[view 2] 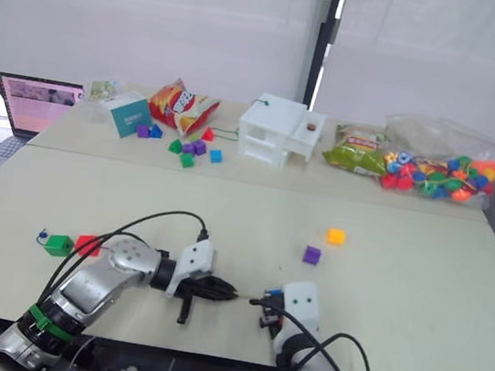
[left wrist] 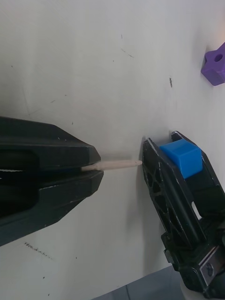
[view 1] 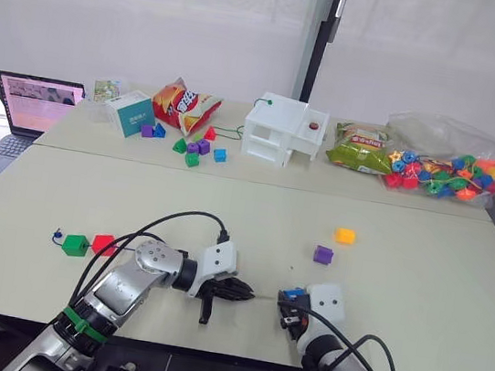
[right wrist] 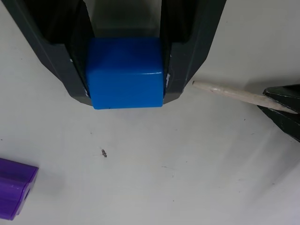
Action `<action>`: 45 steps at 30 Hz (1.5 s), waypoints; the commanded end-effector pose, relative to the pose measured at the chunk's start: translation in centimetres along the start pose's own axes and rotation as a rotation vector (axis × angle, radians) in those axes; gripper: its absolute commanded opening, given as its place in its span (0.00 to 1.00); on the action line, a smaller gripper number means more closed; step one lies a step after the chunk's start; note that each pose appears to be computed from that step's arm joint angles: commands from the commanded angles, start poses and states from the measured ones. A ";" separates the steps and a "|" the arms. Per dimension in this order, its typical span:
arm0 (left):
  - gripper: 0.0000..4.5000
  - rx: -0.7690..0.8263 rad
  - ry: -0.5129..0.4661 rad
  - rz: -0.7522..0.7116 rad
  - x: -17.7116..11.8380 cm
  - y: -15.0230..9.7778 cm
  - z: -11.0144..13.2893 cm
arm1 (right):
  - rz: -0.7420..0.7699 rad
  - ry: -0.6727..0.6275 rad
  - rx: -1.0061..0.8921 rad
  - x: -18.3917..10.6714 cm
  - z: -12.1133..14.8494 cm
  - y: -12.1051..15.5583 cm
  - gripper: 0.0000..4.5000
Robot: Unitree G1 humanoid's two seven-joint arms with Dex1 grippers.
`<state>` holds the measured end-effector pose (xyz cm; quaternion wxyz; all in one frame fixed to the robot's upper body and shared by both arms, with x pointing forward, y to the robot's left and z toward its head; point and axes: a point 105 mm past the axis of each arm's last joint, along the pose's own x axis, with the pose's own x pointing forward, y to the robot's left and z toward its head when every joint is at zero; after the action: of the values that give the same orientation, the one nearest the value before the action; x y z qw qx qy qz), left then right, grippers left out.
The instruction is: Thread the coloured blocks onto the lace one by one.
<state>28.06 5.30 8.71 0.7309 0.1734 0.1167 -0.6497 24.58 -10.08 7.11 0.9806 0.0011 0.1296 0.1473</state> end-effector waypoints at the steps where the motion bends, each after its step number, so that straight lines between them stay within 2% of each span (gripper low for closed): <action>1: 0.00 0.032 -0.032 0.008 -0.4 0.0 1.1 | 0.015 -0.099 0.014 -0.8 2.3 -0.5 0.56; 5: 0.00 0.030 -0.032 0.014 -0.5 0.0 1.1 | 0.114 -0.182 -0.049 -1.7 5.8 -1.3 0.89; 7: 0.00 0.028 -0.034 0.016 -0.5 -0.1 1.1 | 0.208 -0.210 -0.053 -2.1 7.5 -1.4 1.00; 9: 0.00 0.026 -0.038 0.017 -0.6 -0.2 1.2 | 0.328 -0.206 -0.072 -2.5 8.7 -1.2 1.00; 12: 0.00 0.022 -0.043 0.021 -0.6 -0.4 1.3 | 0.570 -0.123 -0.091 -3.4 9.1 -0.7 1.00; 15: 0.00 0.013 -0.053 0.026 -0.7 -0.6 1.4 | 0.719 0.008 -0.168 -3.9 8.2 -1.0 1.00; 17: 0.00 0.006 -0.054 0.035 -0.8 -0.8 1.4 | 0.805 0.119 -0.331 -3.4 6.7 -1.9 1.00; 19: 0.00 0.002 -0.053 0.042 -0.8 -0.9 1.4 | 0.843 0.189 -0.449 -2.9 5.6 -2.8 1.00; 23: 0.00 -0.004 -0.054 0.050 -0.9 -1.2 1.4 | 0.894 0.238 -0.643 -1.0 4.1 -4.5 1.00; 32: 0.00 -0.002 -0.047 0.073 -0.4 -0.8 1.8 | 0.927 0.218 -0.737 1.8 3.9 -5.3 1.00; 35: 0.00 0.001 -0.050 0.075 -0.2 -0.7 2.1 | 0.954 0.226 -0.705 1.7 3.6 -5.0 0.84; 37: 0.00 0.000 -0.051 0.076 -0.1 -0.6 2.1 | 0.958 0.227 -0.700 1.6 3.5 -5.0 0.66; 42: 0.00 -0.002 -0.047 0.067 0.1 -0.5 2.0 | 0.953 0.223 -0.688 1.6 3.4 -4.8 0.29; 45: 0.00 0.002 -0.032 0.066 0.6 -0.3 1.8 | 0.955 0.222 -0.680 1.4 3.1 -4.5 0.28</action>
<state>27.61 4.47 9.75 0.7563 0.1566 0.1090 -0.6257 28.26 -14.31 9.12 0.7336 -0.2684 0.1736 0.5997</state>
